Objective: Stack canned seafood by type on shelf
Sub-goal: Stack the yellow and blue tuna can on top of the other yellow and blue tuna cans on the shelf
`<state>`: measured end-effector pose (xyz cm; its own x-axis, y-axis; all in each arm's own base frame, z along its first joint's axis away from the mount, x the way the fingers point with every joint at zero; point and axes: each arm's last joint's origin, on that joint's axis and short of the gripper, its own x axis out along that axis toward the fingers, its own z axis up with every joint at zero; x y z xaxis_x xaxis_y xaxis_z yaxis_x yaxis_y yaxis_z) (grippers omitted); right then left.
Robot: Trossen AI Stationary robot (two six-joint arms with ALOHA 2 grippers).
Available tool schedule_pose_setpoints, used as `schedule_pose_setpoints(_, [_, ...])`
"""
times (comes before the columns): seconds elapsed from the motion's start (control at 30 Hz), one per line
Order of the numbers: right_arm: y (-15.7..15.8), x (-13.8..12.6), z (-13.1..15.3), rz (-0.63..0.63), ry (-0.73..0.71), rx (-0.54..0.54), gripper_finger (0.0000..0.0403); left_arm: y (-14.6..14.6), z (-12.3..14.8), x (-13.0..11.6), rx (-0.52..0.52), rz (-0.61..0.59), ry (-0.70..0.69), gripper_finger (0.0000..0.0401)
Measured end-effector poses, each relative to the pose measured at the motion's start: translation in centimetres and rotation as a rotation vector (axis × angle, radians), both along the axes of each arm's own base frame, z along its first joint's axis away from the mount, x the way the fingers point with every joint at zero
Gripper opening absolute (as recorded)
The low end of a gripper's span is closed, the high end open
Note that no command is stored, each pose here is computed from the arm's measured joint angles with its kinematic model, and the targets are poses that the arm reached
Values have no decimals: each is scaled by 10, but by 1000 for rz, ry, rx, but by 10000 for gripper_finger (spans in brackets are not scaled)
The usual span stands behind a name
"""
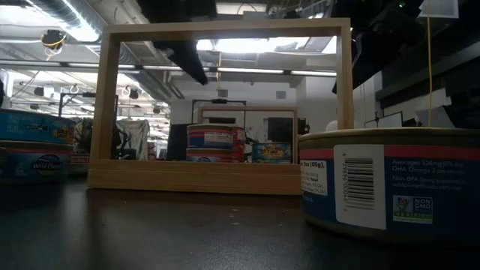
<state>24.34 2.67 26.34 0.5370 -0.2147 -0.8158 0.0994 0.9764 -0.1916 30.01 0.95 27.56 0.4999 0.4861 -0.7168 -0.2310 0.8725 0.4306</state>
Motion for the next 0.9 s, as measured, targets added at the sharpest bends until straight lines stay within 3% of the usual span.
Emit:
schedule_pose_setpoints(0.4, [0,0,0,0,-1,0,280,-94,-2,-36,-325,33,4,224])
schedule_pose_setpoints(0.67, [1,0,0,15,3,27,280,-144,-6,-65,-489,134,-5,223])
schedule_pose_setpoints(0.9, [1,0,0,25,3,36,280,-159,-7,-79,-505,203,-24,223])
